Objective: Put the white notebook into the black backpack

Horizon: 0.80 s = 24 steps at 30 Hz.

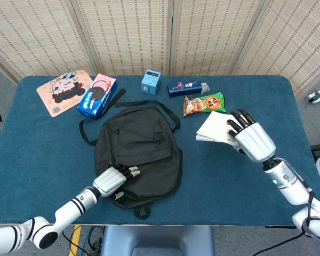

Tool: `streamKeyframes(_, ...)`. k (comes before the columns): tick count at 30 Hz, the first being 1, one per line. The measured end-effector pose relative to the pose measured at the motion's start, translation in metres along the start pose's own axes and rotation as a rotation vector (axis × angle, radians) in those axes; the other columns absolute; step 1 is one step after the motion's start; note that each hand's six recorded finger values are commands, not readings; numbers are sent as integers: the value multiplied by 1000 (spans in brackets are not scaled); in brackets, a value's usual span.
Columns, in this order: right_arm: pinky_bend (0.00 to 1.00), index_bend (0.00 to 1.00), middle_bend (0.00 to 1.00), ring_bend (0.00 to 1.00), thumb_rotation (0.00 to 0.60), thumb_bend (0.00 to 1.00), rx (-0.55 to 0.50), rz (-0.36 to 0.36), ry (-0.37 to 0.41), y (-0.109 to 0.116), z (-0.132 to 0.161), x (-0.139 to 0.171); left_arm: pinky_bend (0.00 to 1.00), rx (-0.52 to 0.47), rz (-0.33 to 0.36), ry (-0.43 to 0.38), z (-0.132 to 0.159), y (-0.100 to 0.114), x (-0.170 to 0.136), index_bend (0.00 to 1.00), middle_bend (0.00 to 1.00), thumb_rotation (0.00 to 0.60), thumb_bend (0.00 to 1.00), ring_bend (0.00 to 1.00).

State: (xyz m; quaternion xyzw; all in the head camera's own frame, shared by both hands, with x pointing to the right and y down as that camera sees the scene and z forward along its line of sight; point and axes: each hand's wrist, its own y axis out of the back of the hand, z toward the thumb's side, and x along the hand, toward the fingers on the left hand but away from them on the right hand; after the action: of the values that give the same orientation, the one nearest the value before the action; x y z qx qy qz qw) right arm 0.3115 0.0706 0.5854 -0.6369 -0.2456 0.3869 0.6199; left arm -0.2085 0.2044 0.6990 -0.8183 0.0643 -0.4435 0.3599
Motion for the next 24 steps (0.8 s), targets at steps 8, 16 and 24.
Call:
streamKeyframes(8, 166, 672, 370, 173, 600, 597, -11, 0, -12, -3, -2, 3, 150, -69, 86, 38, -3, 7, 12, 246, 79, 600, 256, 152)
streamKeyframes(16, 166, 672, 371, 175, 600, 598, -19, -10, -27, -3, -5, 4, 150, -179, 170, 59, -6, 13, 20, 473, 154, 600, 257, 204)
streamKeyframes(24, 166, 672, 371, 175, 600, 604, -31, -38, -35, 2, -5, 2, 162, -284, 267, 75, -13, 21, 22, 687, 274, 600, 265, 267)
